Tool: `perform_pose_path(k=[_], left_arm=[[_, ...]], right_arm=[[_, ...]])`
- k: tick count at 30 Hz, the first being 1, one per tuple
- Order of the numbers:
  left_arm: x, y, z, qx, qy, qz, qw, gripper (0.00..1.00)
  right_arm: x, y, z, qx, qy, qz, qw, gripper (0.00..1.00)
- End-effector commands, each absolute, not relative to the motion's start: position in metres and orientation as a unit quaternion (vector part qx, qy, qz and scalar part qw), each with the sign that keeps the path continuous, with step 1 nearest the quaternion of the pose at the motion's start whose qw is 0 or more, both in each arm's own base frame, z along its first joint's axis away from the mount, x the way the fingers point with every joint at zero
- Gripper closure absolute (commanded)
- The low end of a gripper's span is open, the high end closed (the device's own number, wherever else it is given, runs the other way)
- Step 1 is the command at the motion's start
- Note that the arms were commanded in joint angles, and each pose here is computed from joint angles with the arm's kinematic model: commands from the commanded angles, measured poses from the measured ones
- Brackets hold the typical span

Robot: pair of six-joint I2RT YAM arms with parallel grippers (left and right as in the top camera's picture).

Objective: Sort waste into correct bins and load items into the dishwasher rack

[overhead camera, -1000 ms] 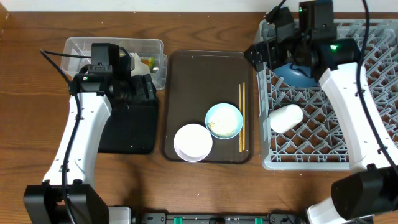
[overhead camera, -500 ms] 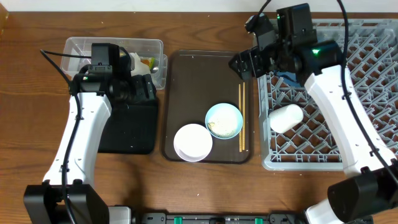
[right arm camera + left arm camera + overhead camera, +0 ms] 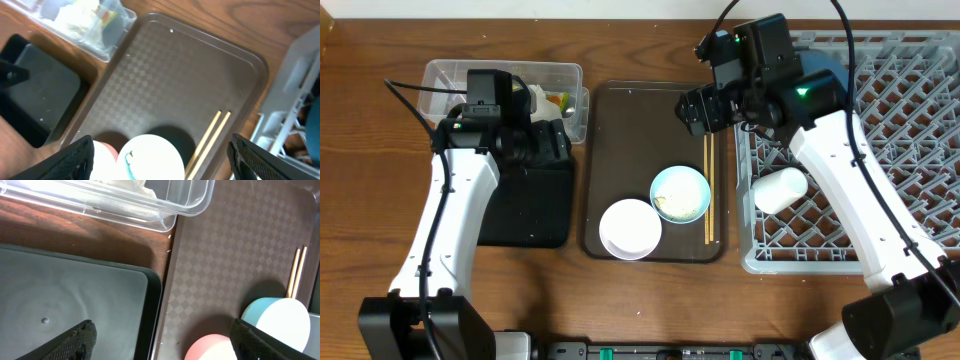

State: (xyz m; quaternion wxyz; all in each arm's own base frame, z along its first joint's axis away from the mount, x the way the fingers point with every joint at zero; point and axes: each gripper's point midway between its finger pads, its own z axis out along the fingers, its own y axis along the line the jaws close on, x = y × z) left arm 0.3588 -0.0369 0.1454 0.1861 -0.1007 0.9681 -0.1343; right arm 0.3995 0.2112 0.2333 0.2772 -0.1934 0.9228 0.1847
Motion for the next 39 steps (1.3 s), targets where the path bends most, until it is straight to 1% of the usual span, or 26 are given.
perform_pose_path(k=[1,20,24,27,31,34,39], left_arm=[[0.359,-0.035,0.153,-0.098,0.966,-0.131,0.198,0.13],[0.359,-0.035,0.153,-0.098,0.966,-0.131,0.198,0.13],[0.359,-0.035,0.153,-0.098,0.966,-0.131,0.198,0.13],[0.359,-0.035,0.153,-0.098,0.966,-0.131,0.198,0.13],[0.359,-0.035,0.153,-0.098,0.966,-0.131,0.198,0.13],[0.359,-0.035,0.153,-0.098,0.966,-0.131,0.198,0.13],[0.359,-0.035,0.153,-0.098,0.966,-0.131,0.198,0.13]], right_arm=[[0.395,0.212,0.239,-0.18,0.926,0.172,0.284,0.17],[0.387,0.23,0.239,-0.182,0.925,0.178,0.281,0.19],[0.39,0.232,0.238,-0.166,0.928,0.169,0.288,0.2],[0.395,0.234,0.231,-0.139,0.935,0.154,0.288,0.22],[0.395,0.245,0.213,-0.141,0.941,0.14,0.274,0.24],[0.401,0.239,0.194,-0.107,0.952,0.097,0.268,0.25],[0.396,0.235,0.17,-0.096,0.965,0.081,0.231,0.26]])
